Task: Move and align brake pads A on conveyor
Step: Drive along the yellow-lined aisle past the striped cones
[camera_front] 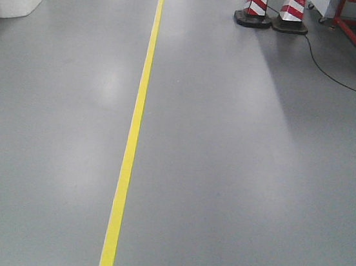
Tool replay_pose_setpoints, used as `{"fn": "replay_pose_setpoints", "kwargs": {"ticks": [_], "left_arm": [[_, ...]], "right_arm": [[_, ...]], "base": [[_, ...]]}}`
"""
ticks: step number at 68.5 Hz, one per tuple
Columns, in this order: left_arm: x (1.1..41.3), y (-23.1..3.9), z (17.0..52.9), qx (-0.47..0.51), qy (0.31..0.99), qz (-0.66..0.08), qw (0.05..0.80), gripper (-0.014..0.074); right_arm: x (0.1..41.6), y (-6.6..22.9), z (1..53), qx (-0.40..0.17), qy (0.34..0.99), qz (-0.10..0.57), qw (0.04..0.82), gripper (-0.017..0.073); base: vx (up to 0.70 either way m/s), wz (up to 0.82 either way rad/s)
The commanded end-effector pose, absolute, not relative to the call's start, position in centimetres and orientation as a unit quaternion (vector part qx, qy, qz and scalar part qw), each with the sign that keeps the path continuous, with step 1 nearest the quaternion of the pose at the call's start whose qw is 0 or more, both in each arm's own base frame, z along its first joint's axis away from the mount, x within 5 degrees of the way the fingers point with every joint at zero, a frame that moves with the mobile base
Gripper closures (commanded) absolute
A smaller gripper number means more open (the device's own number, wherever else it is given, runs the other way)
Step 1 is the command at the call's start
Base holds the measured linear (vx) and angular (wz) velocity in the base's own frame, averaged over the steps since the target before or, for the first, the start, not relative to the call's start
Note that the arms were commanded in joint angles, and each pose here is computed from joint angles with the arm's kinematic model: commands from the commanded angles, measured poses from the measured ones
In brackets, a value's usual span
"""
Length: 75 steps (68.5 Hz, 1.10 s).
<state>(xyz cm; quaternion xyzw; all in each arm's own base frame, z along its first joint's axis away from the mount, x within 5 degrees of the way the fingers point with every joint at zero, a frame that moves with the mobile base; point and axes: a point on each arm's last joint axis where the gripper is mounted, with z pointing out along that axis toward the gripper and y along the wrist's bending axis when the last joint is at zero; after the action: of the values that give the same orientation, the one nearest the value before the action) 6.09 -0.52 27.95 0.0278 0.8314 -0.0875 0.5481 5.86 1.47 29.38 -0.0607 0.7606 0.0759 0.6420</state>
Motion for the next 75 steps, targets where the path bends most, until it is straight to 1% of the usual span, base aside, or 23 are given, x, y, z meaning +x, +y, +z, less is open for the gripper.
{"fn": "replay_pose_setpoints", "kwargs": {"ticks": [1,28,75], "left_arm": [[6.28,-0.81,29.48,0.037,0.801,-0.106,0.588,0.0600],[6.28,-0.81,29.48,0.037,0.801,-0.106,0.588,0.0600],[6.28,-0.81,29.48,0.037,0.801,-0.106,0.588,0.0600]], "right_arm": [[5.91,1.24,31.17,-0.050,0.721,0.069,0.688,0.0566],[5.91,1.24,31.17,-0.050,0.721,0.069,0.687,0.0566],[5.91,1.24,31.17,-0.050,0.721,0.069,0.687,0.0566]], "base": [[0.54,-0.08],[0.57,-0.01],[0.64,0.08]]}}
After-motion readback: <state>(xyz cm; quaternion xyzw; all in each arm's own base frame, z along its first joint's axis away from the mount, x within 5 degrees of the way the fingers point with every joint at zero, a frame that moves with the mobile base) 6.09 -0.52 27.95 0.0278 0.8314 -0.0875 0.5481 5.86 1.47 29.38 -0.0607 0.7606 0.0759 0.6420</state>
